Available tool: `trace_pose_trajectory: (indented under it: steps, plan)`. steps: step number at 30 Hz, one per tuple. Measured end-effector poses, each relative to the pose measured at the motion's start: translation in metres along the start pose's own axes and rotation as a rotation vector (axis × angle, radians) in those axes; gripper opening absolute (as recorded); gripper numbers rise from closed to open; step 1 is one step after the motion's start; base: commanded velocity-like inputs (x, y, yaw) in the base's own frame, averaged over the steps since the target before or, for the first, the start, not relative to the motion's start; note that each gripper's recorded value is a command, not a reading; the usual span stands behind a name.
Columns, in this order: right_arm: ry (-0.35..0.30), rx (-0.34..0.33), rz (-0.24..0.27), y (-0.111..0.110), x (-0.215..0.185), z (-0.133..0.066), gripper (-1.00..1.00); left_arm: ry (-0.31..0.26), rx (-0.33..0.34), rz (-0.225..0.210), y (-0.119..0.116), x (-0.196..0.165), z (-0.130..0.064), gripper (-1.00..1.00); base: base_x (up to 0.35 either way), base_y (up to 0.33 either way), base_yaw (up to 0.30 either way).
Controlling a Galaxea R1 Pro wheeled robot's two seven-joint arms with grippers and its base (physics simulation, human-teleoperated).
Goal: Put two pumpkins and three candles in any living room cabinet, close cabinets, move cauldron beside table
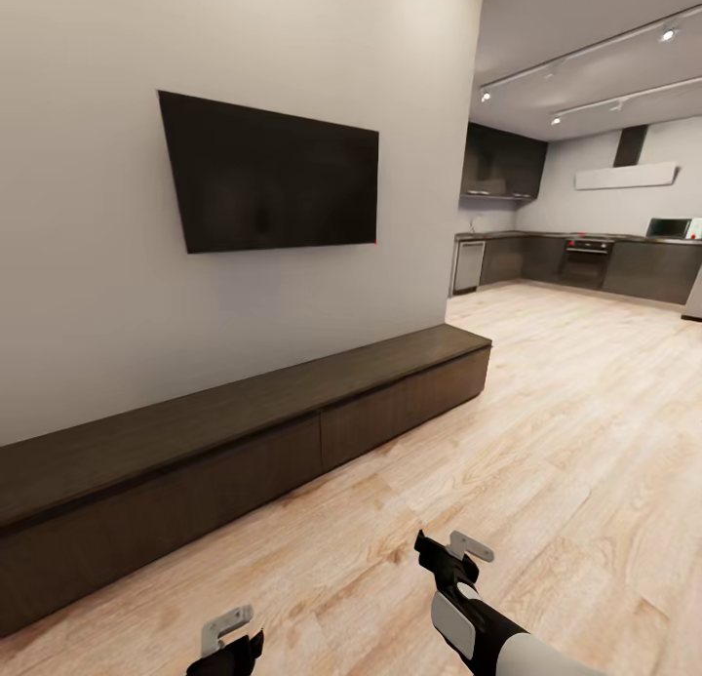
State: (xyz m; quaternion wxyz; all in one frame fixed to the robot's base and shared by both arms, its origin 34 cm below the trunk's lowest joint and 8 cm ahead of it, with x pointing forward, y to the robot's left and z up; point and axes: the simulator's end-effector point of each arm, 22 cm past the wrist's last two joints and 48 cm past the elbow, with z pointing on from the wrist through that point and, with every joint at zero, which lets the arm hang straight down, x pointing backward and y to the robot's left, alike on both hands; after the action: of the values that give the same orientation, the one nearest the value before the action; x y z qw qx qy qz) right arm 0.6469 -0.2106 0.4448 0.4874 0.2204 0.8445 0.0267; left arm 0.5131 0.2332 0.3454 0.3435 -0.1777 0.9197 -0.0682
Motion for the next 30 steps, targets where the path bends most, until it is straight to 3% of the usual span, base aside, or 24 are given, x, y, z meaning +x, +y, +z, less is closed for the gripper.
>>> trace_pose_trajectory:
  steps: [5, 13, 30]
  plan:
    - [0.009, 0.005, 0.003, 0.002, -0.006, -0.002, 1.00, 0.023, -0.025, 0.000, 0.008, 0.005, -0.005, 1.00, 0.000, 0.000, -0.080]
    - [0.019, 0.011, 0.002, 0.004, -0.016, -0.006, 1.00, 0.033, 0.000, -0.004, -0.021, 0.004, -0.014, 1.00, 0.000, 0.000, -0.156]
    - [0.039, 0.018, -0.006, 0.012, -0.037, -0.015, 1.00, 0.054, -0.007, -0.007, -0.029, -0.013, -0.034, 1.00, 0.000, 0.000, -0.183]
